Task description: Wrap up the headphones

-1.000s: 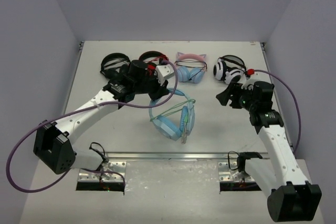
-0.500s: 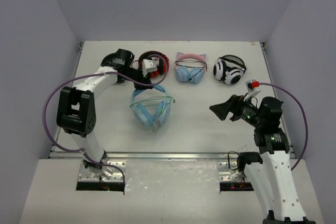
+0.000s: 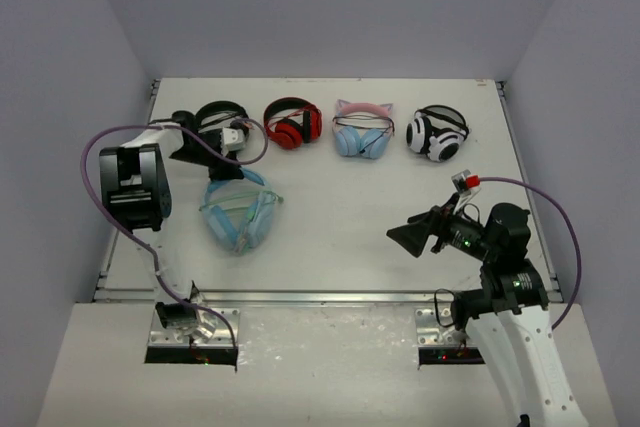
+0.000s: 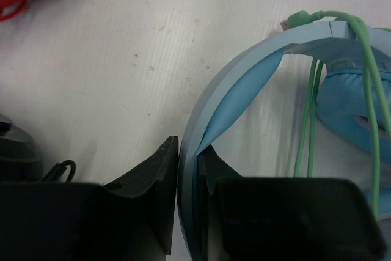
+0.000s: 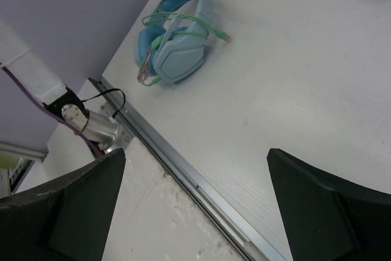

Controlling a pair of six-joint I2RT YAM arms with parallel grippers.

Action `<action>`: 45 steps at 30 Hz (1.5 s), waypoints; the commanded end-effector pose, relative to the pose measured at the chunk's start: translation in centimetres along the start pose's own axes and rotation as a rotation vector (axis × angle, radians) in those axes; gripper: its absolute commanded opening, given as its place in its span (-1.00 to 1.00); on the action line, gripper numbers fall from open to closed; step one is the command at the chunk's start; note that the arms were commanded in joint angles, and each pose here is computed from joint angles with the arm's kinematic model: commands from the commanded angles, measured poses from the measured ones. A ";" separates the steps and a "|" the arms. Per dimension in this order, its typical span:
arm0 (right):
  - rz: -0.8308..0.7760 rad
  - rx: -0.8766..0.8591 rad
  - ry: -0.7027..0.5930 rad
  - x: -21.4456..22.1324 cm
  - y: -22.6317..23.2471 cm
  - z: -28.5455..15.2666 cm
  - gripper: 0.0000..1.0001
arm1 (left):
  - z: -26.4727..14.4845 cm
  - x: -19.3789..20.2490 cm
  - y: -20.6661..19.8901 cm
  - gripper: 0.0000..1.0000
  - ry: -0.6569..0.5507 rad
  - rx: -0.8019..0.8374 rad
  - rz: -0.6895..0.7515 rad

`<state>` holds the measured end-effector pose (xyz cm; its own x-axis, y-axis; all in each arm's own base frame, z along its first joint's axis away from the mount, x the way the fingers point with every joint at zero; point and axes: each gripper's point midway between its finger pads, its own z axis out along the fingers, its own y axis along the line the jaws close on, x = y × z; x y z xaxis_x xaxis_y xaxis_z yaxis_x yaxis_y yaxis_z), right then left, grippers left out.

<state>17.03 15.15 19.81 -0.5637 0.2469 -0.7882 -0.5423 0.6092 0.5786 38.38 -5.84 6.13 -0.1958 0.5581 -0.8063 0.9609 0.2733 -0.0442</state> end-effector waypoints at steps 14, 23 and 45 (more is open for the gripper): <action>-0.132 -0.009 -0.003 -0.3 0.5 0.6 0.98 | -2.3 5.5 2.8 -0.99 0.048 -0.001 0.022; -0.131 -0.030 0.001 -0.3 0.6 0.9 0.98 | -0.5 4.6 3.9 -0.99 -0.077 0.065 -0.009; -0.160 -0.081 -0.040 -1.5 2.4 0.2 0.98 | -7.0 -1.1 6.8 1.00 -0.047 -0.387 0.042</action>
<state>16.85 16.10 19.82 -0.5114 0.1695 -0.8425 -0.6189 0.6076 0.4979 40.16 -1.14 8.36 -0.1943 0.4756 -0.8579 0.9045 0.4253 0.0309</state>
